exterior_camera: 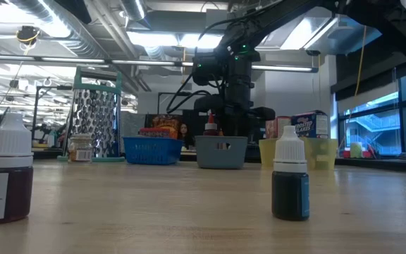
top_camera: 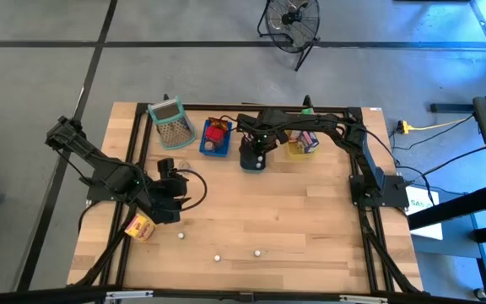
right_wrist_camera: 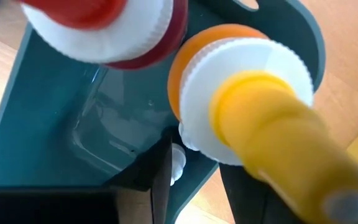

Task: Pick & Place Kitchen Items
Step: Put the small black food coloring bottle into the dark green bin, then put the brown seasoning bottle into the blue bin

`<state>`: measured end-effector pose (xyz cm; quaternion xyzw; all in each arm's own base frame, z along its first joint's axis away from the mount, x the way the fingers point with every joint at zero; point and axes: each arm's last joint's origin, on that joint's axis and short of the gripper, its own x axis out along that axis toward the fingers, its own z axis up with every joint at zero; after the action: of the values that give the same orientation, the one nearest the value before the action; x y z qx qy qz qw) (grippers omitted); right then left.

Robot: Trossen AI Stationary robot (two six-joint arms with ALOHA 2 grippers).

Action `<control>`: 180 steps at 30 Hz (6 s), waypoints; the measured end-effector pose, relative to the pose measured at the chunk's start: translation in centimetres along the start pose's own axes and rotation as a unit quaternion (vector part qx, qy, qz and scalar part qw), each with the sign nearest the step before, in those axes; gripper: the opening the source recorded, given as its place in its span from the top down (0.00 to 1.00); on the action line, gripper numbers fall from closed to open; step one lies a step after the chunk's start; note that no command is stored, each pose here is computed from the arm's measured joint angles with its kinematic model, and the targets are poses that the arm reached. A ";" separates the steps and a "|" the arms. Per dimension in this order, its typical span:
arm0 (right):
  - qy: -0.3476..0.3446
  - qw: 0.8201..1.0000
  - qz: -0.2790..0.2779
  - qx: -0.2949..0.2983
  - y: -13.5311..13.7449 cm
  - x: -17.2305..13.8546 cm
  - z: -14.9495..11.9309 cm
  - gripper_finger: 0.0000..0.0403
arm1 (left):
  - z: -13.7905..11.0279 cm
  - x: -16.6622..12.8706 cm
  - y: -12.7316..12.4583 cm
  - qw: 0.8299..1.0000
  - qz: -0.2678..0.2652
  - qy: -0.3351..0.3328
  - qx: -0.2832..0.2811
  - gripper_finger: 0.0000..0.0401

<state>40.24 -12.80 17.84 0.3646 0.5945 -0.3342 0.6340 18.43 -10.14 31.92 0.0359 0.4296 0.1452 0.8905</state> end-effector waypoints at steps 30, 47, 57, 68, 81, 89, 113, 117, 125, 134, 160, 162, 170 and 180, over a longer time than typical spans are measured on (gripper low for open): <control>0.016 0.999 -0.019 -0.024 1.5 -4.9 -1.0 0.67 | 0.0 0.0 0.0 1.000 -0.008 0.005 -0.002 0.37; -0.015 0.973 0.011 -0.229 7.8 -13.2 -9.1 0.67 | -0.2 0.0 -0.2 0.999 -0.038 0.027 -0.005 0.37; -0.074 0.926 0.041 -0.369 11.2 -17.2 -19.8 0.67 | -0.2 0.0 -0.2 0.999 -0.042 0.031 -0.004 0.37; -0.248 0.868 -0.052 -0.426 12.8 -16.5 -32.0 0.67 | -0.1 0.0 -0.1 0.999 -0.020 0.016 0.020 0.37; -0.286 0.846 -0.069 -0.445 12.7 -16.0 -34.6 0.67 | 0.0 0.0 0.2 0.999 0.022 -0.011 0.044 0.24; -0.286 0.848 -0.072 -0.441 12.7 -16.0 -34.1 0.67 | -0.1 0.3 1.0 0.996 0.055 0.005 0.063 0.11; -0.404 0.800 -0.008 -0.443 3.2 -23.9 -37.1 0.67 | -2.0 0.6 6.7 0.995 0.005 0.089 0.037 0.11; -0.434 0.795 -0.042 -0.421 0.8 -21.3 -37.4 0.67 | -3.2 -0.1 8.8 0.997 -0.067 0.028 -0.015 0.11; -0.512 0.773 -0.070 -0.368 -3.2 -16.6 -37.4 0.67 | -6.3 2.4 10.5 0.995 -0.065 -0.012 -0.079 0.11; -0.527 0.780 -0.059 -0.331 -4.8 -14.5 -37.2 0.67 | -7.8 6.3 11.9 0.987 -0.045 0.035 -0.151 0.11; -0.524 0.786 -0.042 -0.326 -4.4 -14.2 -37.3 0.67 | -9.3 13.4 13.4 0.909 0.045 0.178 -0.373 0.11; -0.524 0.786 -0.042 -0.326 -4.4 -14.2 -37.3 0.67 | -9.4 13.8 13.3 0.907 0.045 0.190 -0.372 0.11; -0.523 0.786 -0.042 -0.326 -4.4 -14.2 -37.3 0.67 | -9.0 15.8 13.3 0.911 0.044 0.194 -0.362 0.11; -0.522 0.787 -0.042 -0.325 -4.3 -14.1 -37.3 0.67 | -9.4 17.1 12.9 0.899 0.025 0.231 -0.371 0.11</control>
<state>16.50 16.93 30.65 -0.1185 0.2608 -0.2863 0.9143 18.25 6.58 15.54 -0.3208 0.5369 0.3208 0.7112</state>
